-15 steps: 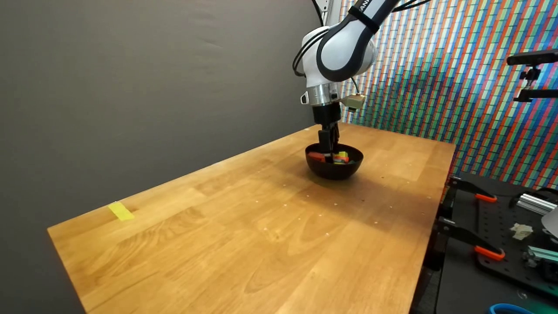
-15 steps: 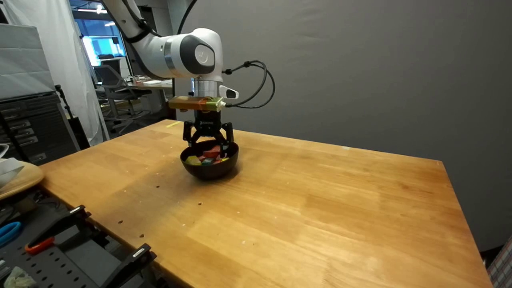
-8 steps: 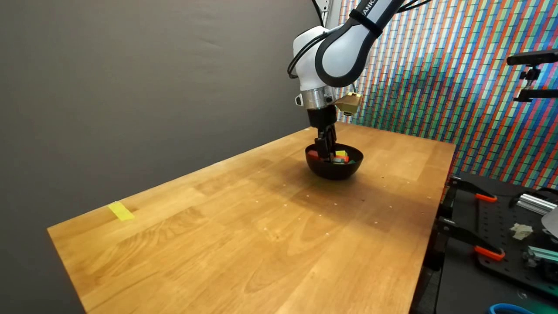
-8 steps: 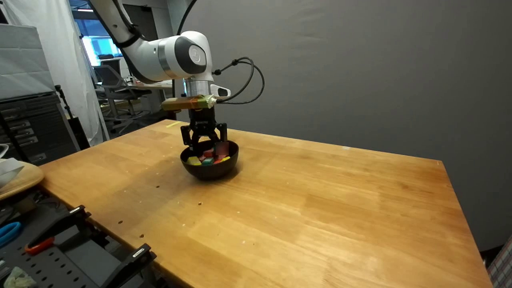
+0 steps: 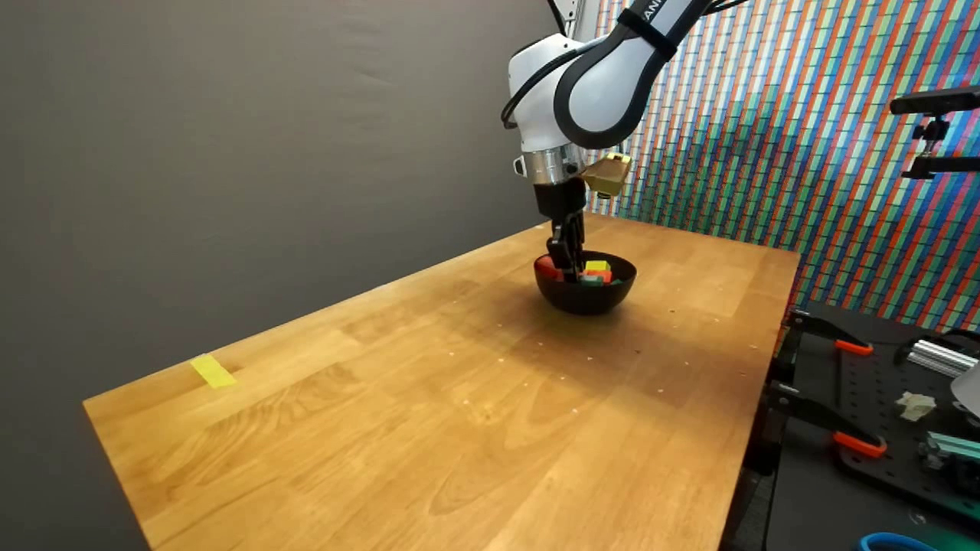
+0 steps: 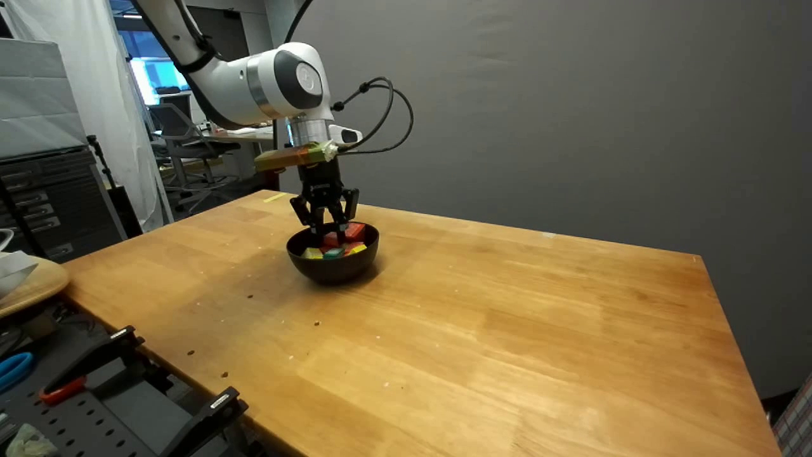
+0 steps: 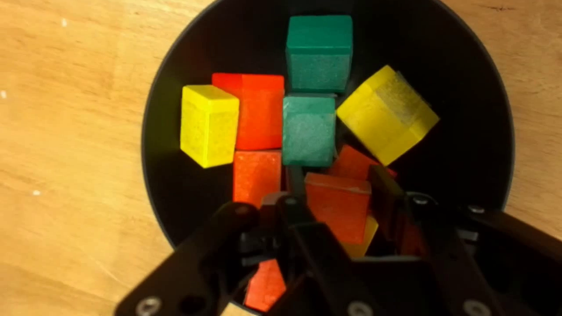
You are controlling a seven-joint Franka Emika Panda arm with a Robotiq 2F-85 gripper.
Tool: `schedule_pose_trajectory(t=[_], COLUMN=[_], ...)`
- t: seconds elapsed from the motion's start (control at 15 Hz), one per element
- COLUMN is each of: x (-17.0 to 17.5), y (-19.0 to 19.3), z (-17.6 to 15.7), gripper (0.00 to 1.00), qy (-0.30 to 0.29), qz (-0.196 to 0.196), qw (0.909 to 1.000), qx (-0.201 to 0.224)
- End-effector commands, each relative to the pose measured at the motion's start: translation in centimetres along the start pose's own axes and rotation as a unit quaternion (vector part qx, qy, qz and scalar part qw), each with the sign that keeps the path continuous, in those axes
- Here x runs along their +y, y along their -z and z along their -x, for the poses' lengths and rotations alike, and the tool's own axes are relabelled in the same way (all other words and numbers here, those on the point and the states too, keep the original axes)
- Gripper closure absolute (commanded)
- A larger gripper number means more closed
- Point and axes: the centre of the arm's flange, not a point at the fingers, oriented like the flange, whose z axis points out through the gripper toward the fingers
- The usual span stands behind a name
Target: Remove all the contents from the black bowl.
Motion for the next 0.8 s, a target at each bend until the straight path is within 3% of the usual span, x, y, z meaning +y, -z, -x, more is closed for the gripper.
schedule_pose_trajectory(t=[0.0, 0.27, 0.4, 0.73], x=[-1.5, -6.5, -9.2, -14.4], y=[4.9, 9.4, 10.1, 7.0], z=[1.3, 1.5, 1.3, -1.1], gripper=[0.83, 0.83, 0.83, 0.83], qy=[0.019, 0.079, 0.115, 0.201], qz=[0.022, 0.079, 0.088, 0.021], qw=[0.9976, 0.9848, 0.9802, 0.974], qx=[0.063, 0.133, 0.135, 0.102])
